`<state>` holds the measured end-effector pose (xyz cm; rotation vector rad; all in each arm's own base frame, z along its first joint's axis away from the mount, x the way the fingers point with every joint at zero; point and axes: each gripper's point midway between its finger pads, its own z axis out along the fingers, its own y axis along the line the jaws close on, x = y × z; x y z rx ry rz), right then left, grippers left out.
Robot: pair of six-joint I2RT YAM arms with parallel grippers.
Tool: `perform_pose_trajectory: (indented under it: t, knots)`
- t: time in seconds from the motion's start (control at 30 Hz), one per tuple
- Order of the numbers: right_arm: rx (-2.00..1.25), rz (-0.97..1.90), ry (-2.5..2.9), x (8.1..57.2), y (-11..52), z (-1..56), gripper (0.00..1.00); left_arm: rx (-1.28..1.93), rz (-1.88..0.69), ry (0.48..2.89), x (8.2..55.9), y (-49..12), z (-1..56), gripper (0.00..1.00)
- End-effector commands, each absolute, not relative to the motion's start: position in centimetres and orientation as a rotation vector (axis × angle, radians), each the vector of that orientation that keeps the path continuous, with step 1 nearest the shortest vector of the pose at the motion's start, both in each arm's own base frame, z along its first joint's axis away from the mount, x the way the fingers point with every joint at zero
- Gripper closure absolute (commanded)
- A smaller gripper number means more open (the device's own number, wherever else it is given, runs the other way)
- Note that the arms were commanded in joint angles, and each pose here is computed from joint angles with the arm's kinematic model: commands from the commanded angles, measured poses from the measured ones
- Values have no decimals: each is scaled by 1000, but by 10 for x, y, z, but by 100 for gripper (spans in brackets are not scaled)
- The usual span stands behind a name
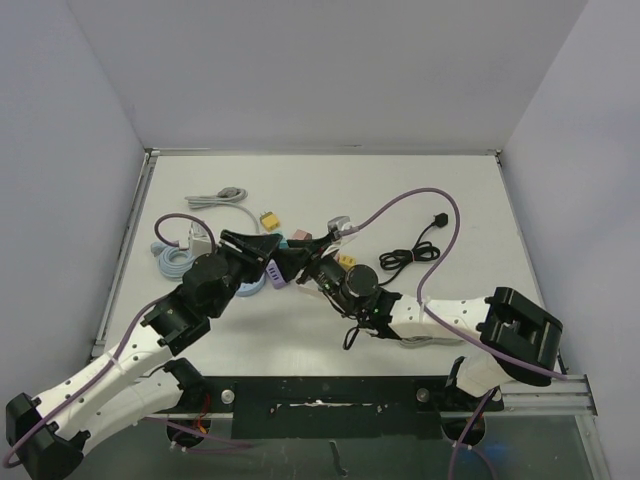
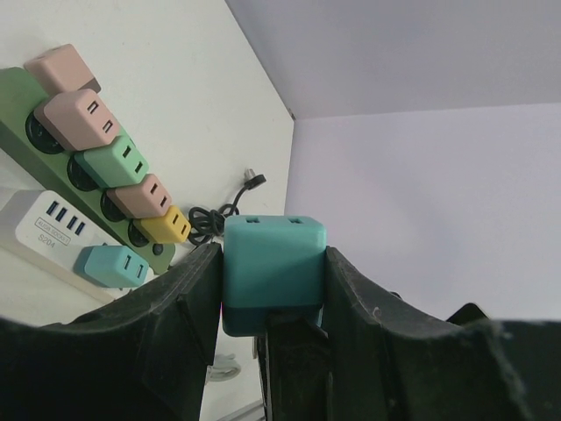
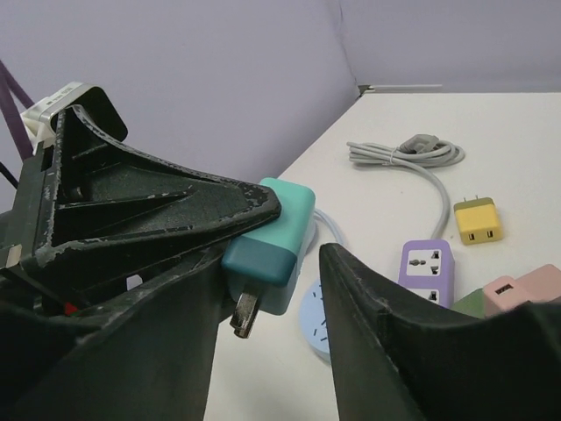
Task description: Insert the plug
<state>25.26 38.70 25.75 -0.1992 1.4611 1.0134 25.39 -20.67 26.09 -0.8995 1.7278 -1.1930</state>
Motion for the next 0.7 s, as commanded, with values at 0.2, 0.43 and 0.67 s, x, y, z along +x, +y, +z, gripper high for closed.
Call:
perform_pose_trajectory:
  t: [0.2, 0.43, 0.67]
  knots:
    - [-154, 1120, 1419, 261, 377, 288, 76, -736, -1194, 1711, 248, -206, 280, 26]
    - [-344, 1428, 1444, 228, 352, 297, 75, -160, -1068, 1742, 230, -211, 310, 23]
    - [-513, 1637, 1380, 185, 321, 326, 75, 401, -1248, 1706, 177, -248, 336, 23]
